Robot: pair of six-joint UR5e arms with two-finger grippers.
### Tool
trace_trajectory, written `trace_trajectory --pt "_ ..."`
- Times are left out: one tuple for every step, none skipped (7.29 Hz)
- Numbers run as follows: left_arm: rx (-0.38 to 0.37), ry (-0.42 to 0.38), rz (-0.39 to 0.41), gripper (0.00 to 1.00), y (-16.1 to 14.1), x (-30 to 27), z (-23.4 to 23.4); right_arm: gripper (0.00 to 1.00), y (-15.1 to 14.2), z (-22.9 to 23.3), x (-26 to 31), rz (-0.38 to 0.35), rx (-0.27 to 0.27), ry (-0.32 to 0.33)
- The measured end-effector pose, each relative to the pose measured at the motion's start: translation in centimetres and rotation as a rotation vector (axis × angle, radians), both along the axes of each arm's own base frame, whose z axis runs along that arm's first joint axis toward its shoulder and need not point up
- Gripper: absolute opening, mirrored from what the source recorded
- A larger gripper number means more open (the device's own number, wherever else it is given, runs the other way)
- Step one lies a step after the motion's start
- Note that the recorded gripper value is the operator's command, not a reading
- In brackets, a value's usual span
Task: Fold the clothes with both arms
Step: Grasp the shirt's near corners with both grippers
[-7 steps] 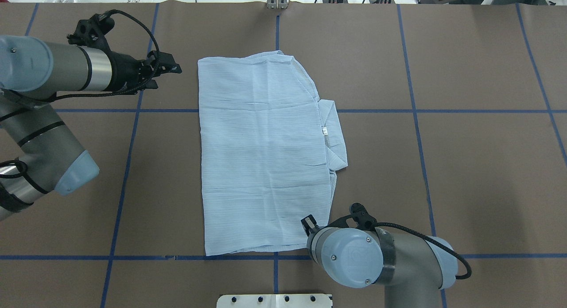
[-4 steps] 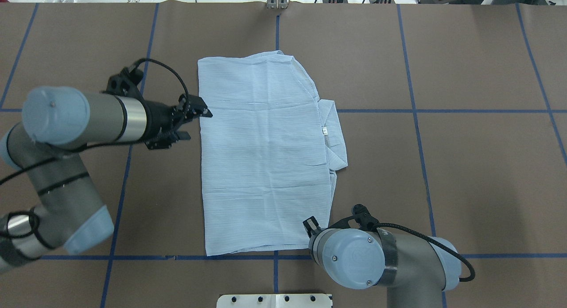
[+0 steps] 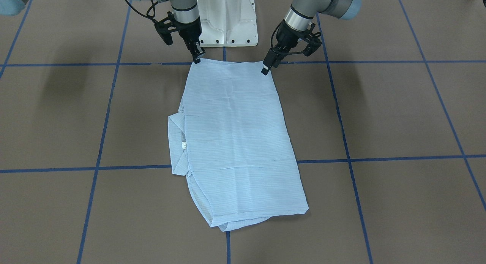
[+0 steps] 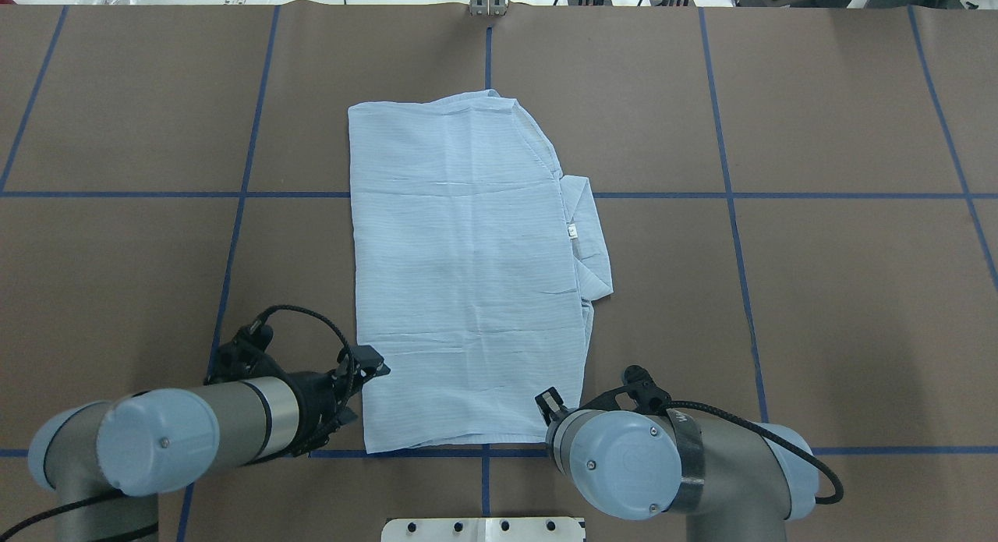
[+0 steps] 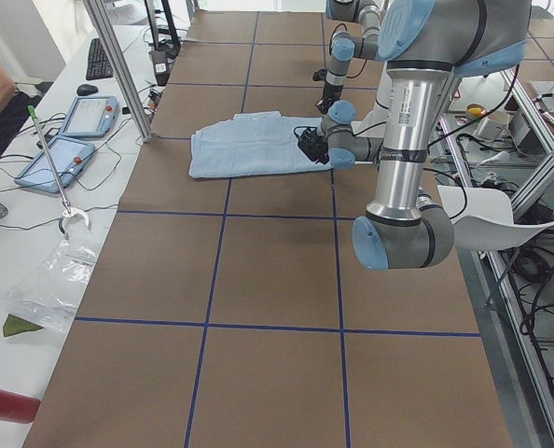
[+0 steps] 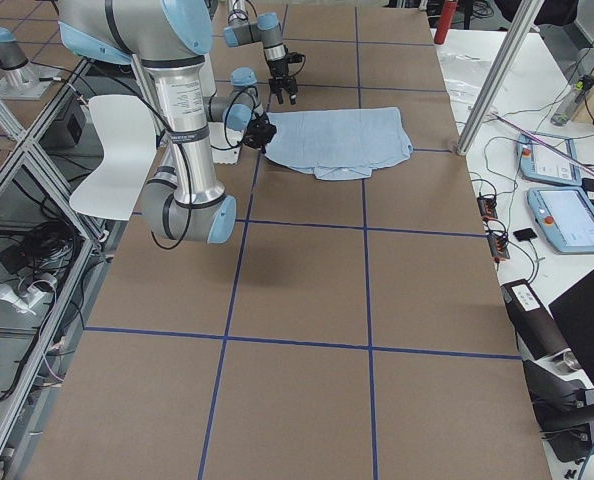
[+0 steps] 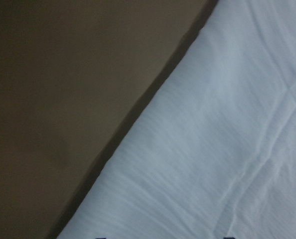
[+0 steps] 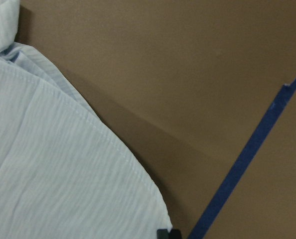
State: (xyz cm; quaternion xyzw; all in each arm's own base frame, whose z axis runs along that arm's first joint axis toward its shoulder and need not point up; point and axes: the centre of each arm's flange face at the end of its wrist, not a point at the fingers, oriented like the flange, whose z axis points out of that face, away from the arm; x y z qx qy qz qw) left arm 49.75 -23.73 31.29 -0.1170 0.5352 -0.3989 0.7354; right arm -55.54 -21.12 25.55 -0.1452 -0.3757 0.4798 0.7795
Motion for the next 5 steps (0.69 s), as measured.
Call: trace_trajectory --pt "-0.032 -0.018 0.007 0.77 2.0 1.1 0.6 0.0 0.0 0.0 0.0 0.0 0.001 0.0" --pt "-0.054 -0.031 0.016 0.74 3.4 1.8 0.8 0.0 0.0 0.0 0.1 -0.001 0.002 -0.001" --pt "-0.064 -0.041 0.023 0.65 4.1 2.2 1.0 0.0 0.0 -0.1 0.1 -0.001 0.002 -0.002" --pt "-0.068 -0.046 0.026 0.47 4.4 2.3 1.1 0.0 0.0 -0.1 0.1 -0.001 0.002 -0.003" --pt "-0.07 -0.046 0.027 0.2 4.5 2.4 1.1 0.0 0.0 -0.1 0.1 -0.001 0.003 -0.003"
